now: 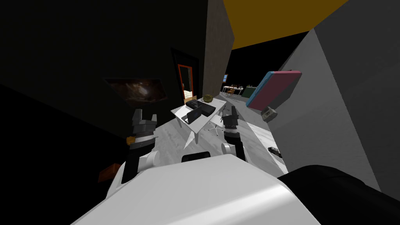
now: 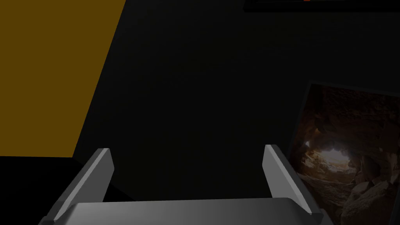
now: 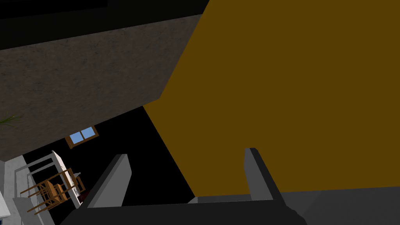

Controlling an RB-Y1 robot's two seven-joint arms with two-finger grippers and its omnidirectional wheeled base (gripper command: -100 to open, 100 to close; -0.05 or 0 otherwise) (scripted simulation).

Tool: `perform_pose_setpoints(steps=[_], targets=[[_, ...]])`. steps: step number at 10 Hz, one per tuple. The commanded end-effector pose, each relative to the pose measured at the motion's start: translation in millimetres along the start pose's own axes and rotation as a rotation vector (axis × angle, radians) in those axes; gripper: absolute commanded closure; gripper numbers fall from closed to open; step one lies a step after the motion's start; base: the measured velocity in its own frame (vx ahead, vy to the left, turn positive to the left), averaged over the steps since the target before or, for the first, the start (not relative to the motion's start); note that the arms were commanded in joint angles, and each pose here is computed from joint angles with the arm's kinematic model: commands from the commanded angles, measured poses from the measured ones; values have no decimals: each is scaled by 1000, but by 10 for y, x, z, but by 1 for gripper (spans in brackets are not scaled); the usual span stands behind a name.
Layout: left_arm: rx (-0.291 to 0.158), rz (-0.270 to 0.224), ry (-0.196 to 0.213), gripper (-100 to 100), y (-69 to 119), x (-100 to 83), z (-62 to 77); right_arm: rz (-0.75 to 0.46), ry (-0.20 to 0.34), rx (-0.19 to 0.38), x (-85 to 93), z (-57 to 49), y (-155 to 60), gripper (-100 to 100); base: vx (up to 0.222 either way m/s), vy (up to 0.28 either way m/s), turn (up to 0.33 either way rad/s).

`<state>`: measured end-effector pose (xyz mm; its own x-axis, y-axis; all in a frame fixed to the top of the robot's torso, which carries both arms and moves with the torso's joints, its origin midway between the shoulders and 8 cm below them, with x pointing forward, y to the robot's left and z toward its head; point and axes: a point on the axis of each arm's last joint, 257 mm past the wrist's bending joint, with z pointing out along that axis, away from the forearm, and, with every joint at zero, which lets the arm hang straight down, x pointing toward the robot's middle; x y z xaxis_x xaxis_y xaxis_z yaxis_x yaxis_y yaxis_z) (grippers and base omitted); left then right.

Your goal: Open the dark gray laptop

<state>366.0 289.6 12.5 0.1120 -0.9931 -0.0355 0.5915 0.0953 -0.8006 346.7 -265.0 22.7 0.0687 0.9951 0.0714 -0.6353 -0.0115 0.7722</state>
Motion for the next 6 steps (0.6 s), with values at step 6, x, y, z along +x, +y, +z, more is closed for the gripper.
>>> perform_pose_setpoints(steps=[6], targets=[[0,0,0,0,-1,0,0,0,0,0,0,0,1,0,0,0,0]])
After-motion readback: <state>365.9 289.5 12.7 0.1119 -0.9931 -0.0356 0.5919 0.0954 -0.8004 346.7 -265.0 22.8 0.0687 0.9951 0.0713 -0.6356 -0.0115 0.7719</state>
